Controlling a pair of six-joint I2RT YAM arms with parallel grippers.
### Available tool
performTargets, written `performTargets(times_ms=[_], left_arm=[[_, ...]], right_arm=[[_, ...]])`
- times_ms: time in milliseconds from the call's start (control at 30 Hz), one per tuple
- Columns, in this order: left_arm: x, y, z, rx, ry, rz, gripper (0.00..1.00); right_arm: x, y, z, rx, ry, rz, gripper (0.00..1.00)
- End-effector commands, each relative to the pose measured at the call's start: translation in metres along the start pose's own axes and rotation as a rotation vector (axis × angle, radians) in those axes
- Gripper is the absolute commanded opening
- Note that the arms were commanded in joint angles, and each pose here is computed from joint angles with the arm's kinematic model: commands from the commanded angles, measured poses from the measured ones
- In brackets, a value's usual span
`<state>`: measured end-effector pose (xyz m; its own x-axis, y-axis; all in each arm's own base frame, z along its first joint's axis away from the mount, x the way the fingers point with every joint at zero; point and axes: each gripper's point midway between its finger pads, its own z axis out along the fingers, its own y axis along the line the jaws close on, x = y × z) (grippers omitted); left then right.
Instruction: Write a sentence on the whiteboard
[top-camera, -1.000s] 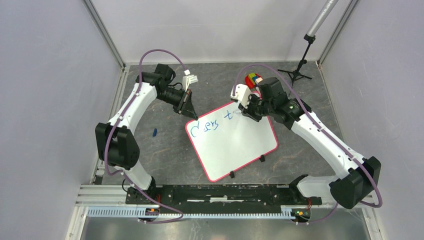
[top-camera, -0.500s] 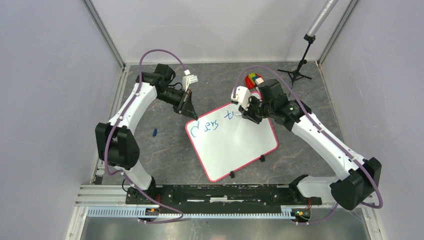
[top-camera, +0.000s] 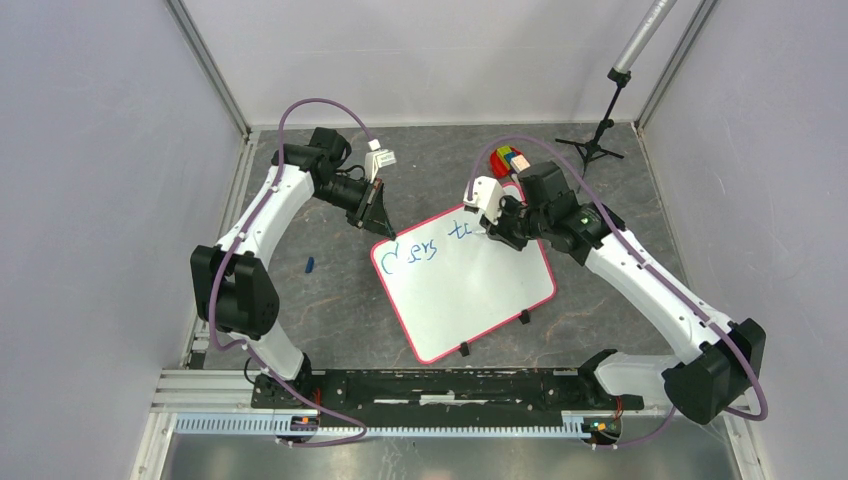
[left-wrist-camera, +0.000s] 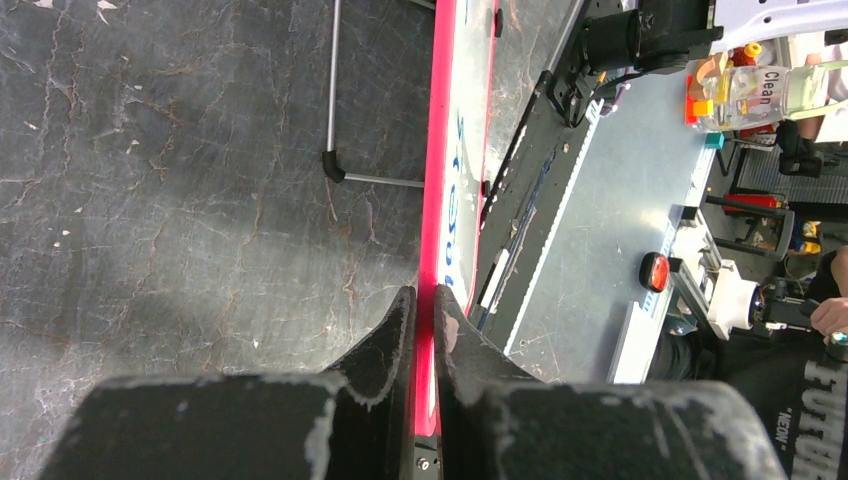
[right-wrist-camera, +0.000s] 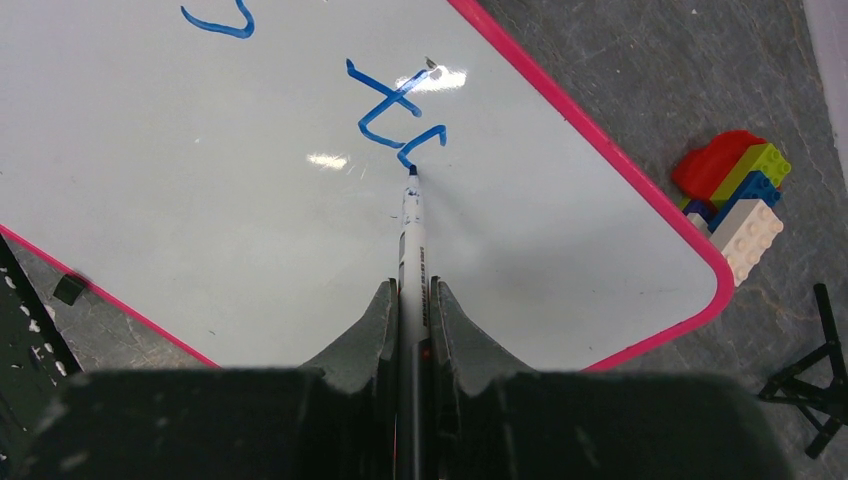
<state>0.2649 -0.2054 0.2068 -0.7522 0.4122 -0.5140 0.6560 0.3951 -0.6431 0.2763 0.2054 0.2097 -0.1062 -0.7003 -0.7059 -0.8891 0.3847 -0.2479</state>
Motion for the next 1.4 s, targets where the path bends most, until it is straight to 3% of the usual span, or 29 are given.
performTargets(times_ms=[0, 867, 1367], left_arm=[[0.004, -0.004, 0.006, 0.021, 0.029, 0.046, 0.02], [0.004, -0.003, 0.006, 0.016, 0.030, 0.045, 0.02], [0.004, -0.001, 0.005, -0.001, 0.034, 0.047, 0.02]], right_arm=[[-0.008, -0.022, -0.008, 0.083, 0.002, -0.020, 0.00], [-0.038, -0.014, 0.000, 0.015, -0.074, -0.009, 0.00], [-0.054, -0.002, -0.029, -0.018, -0.137, -0.030, 0.00]])
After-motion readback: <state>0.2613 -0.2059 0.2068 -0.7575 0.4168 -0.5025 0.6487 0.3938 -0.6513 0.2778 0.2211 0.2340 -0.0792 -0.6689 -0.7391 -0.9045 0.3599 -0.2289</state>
